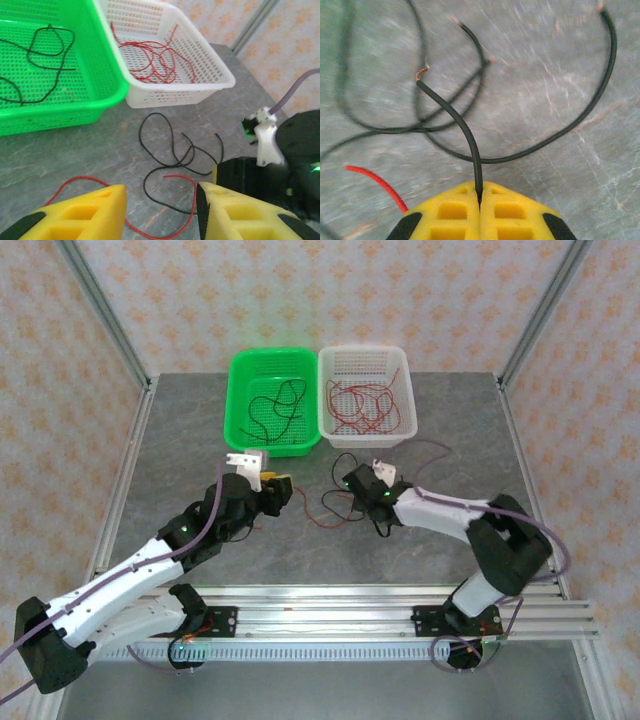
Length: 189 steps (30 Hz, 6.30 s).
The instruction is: Untangle the cables
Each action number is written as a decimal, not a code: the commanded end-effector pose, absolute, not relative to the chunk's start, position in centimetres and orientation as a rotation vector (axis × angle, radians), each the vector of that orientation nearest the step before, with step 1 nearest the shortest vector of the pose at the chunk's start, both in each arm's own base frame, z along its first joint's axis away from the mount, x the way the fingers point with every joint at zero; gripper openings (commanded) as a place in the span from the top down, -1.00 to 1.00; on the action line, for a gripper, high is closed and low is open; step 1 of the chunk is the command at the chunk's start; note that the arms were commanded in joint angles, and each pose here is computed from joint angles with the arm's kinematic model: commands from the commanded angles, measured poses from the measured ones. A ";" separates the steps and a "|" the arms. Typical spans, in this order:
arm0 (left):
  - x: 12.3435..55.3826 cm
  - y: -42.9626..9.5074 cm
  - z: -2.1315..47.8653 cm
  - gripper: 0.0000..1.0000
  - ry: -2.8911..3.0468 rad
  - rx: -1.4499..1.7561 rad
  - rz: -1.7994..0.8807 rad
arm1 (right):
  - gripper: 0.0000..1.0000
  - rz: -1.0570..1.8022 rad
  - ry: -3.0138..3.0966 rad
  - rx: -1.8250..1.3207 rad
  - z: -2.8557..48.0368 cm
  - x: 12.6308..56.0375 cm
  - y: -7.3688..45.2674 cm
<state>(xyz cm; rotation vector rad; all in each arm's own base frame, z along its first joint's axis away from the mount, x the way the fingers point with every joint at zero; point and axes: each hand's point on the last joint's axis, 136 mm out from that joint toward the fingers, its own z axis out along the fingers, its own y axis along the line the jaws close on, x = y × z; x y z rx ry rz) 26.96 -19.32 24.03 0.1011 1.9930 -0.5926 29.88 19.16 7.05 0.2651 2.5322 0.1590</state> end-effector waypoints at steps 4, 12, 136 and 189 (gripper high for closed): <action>26.7 -23.5 28.0 0.15 1.817 0.349 -0.721 | 1.00 0.385 2.408 -0.173 17.0 28.6 21.7; 25.5 -25.8 31.3 0.14 1.613 0.535 -0.699 | 1.00 0.505 2.221 -0.348 24.5 26.5 21.6; 24.7 -18.2 27.3 -0.67 1.972 -0.172 -0.527 | -0.22 0.077 2.023 -0.564 20.3 57.0 37.8; 30.6 -22.4 2.0 0.16 2.865 0.035 0.069 | -0.40 0.374 2.093 -0.066 28.9 33.1 18.5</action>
